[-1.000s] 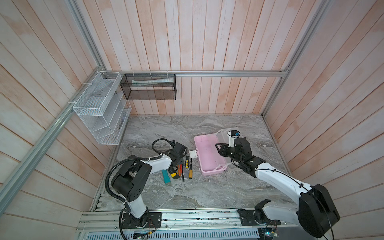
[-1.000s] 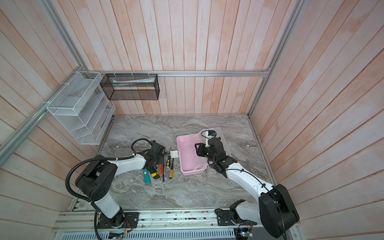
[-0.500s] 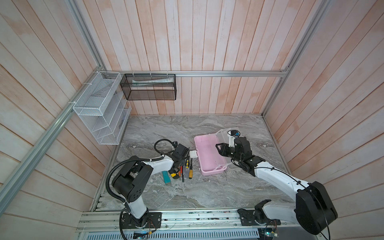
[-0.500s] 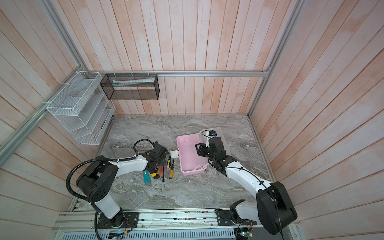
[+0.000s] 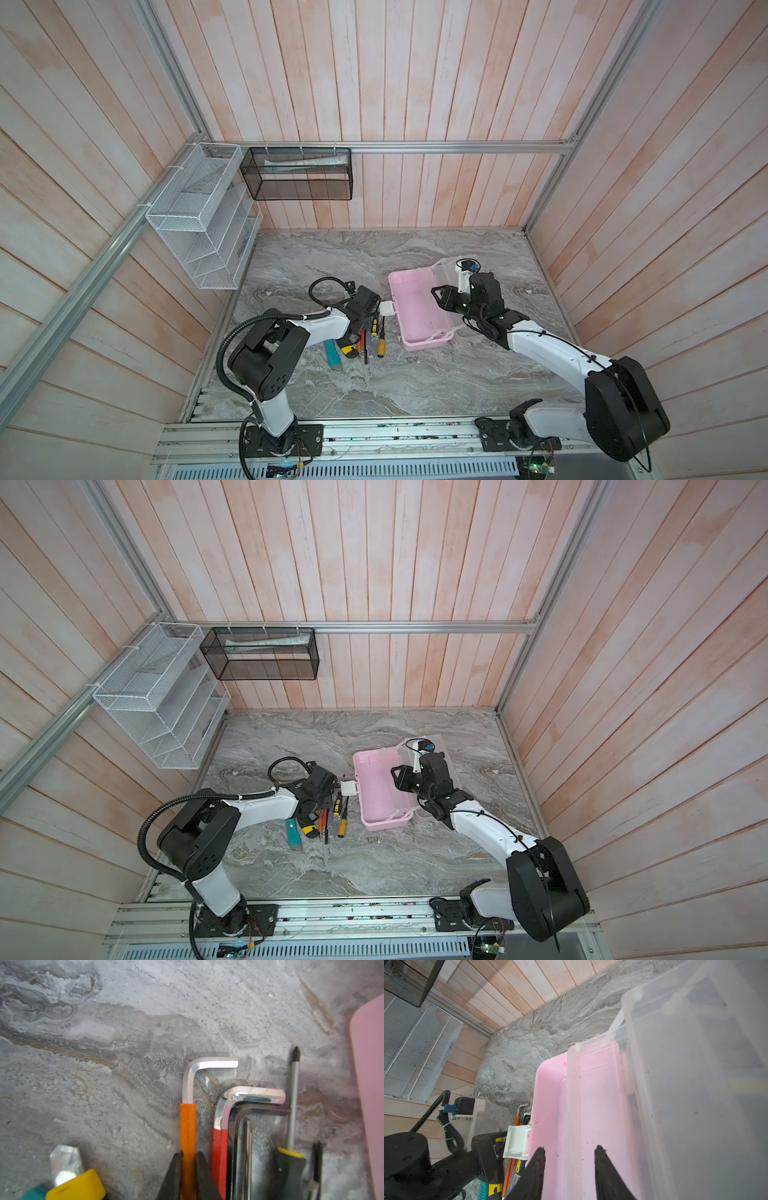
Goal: Pack the tool kit
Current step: 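Close the left gripper on the orange-handled hex key, then lift the orange hex key with the left gripper and carry it over the pink box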
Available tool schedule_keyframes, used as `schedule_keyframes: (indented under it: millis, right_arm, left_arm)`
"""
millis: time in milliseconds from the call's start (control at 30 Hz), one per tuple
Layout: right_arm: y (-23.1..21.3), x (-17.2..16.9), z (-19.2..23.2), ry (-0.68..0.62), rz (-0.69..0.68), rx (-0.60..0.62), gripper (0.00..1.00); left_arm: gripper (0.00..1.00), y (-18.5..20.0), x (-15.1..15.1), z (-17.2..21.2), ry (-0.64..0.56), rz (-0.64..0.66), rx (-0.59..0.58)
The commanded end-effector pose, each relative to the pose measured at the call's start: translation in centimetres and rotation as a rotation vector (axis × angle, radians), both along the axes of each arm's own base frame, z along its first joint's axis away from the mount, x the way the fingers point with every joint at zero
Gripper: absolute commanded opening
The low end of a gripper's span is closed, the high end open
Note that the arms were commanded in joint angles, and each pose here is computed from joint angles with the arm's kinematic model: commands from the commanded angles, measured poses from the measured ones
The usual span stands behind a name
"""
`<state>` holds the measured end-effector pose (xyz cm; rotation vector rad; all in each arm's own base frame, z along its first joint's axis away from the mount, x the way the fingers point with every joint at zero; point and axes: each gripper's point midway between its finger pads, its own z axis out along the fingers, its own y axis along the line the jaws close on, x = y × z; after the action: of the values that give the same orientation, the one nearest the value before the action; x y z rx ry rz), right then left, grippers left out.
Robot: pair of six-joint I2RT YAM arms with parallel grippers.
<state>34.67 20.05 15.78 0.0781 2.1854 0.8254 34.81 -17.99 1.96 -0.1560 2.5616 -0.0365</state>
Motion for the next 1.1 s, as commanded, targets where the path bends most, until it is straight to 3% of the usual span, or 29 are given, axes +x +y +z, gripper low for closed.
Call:
schedule_keyframes:
  millis: [0,100,200,733,1067]
  right_arm:
    - [0.4,0.3,0.0,0.000,0.019,0.018,0.38]
    - [0.5,0.4,-0.2,0.005,0.020,0.019,0.38]
    - [0.7,0.5,-0.3,0.010,0.024,0.021,0.38]
    - [0.6,0.8,1.3,-0.007,0.023,0.074,0.38]
    - [-1.1,1.6,3.5,-0.067,-0.035,0.112,0.38]
  left_arm:
    - [0.13,1.0,-2.5,-3.5,0.138,-0.004,0.047]
    - [0.10,1.1,-2.3,-3.1,0.129,-0.003,0.038]
    - [0.00,1.1,-1.9,-2.3,0.112,-0.007,0.025]
    - [0.00,-1.6,-0.1,8.5,-0.100,-0.065,-0.209]
    - [0.00,-9.2,1.6,16.7,-0.271,-0.096,-0.496]
